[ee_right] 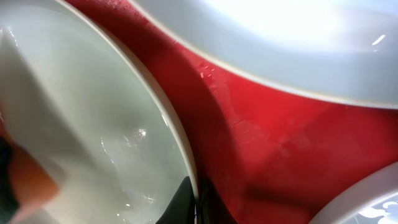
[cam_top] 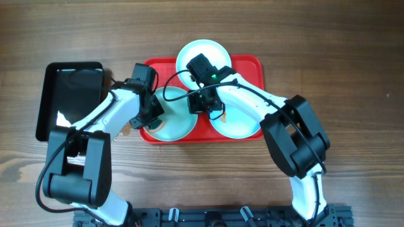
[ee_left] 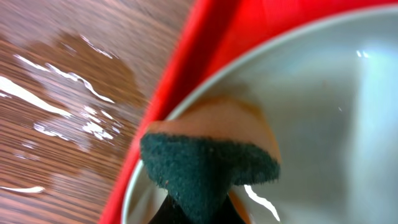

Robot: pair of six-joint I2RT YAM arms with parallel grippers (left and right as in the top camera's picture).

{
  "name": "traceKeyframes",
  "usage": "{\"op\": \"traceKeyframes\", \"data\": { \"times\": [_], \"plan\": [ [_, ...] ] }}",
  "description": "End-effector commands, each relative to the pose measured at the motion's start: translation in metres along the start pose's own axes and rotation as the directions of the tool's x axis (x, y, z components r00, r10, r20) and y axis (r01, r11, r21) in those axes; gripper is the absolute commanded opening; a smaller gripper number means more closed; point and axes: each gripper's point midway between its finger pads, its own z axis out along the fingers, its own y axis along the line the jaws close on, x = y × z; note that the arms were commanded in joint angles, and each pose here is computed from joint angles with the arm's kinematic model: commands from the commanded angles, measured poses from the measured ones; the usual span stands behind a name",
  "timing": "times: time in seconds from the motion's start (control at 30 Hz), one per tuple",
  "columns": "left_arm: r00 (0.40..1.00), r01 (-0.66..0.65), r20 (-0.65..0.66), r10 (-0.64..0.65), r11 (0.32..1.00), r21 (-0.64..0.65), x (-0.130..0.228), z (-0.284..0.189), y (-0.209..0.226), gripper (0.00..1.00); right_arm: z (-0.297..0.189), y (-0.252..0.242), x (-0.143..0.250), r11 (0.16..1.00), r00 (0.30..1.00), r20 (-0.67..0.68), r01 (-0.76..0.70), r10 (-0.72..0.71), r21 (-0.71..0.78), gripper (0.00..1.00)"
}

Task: Clean dirty plates on tray and stack at the side
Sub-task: 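Wipe the plate edge near the tray rim with the sponge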

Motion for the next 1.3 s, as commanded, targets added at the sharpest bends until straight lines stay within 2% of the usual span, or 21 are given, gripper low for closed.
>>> {"op": "traceKeyframes", "data": {
  "times": [0.0, 0.33, 0.4, 0.5, 0.6, 0.83, 1.03, 1.27],
  "plan": [
    [0.969, 0.032, -0.247, 0.003, 0.99, 0.136, 0.053, 0.013, -0.021, 0.04, 0.009, -0.01, 0.008, 0.999, 1.0, -0.019, -0.008, 0.009, 0.046, 0.04],
    [0.96, -0.046, -0.261, 0.101, 0.977, 0.21, 0.074, 0.01, -0.05, 0.04, 0.009, -0.01, 0.007, 0.999, 1.0, -0.016, -0.012, 0.013, 0.045, 0.04],
    [0.96, -0.064, -0.257, 0.114, 0.978, 0.197, 0.077, 0.011, -0.05, 0.04, 0.009, -0.01, 0.007, 0.999, 1.0, -0.017, -0.012, 0.013, 0.045, 0.04],
    [0.966, -0.095, -0.233, 0.116, 0.99, 0.101, 0.078, 0.014, -0.035, 0.04, 0.009, -0.01, 0.007, 0.999, 1.0, -0.017, -0.008, 0.009, 0.045, 0.04],
    [0.976, -0.098, -0.2, 0.09, 0.995, -0.03, 0.069, 0.015, -0.007, 0.04, 0.009, -0.011, 0.008, 0.999, 1.0, -0.019, -0.007, 0.008, 0.047, 0.04],
    [0.994, -0.03, -0.11, 0.011, 0.984, -0.173, 0.038, 0.015, 0.034, 0.04, 0.009, -0.011, 0.007, 0.999, 1.0, -0.017, -0.007, 0.008, 0.05, 0.05],
    [0.997, 0.049, -0.051, -0.06, 0.98, -0.195, 0.014, 0.015, 0.053, 0.04, 0.009, -0.011, 0.007, 0.999, 1.0, -0.017, -0.006, 0.007, 0.05, 0.04],
    [0.995, 0.095, 0.018, -0.094, 0.992, -0.084, -0.012, 0.018, 0.037, 0.04, 0.009, -0.011, 0.006, 0.999, 1.0, -0.013, -0.003, 0.004, 0.051, 0.04]
  ]
}}
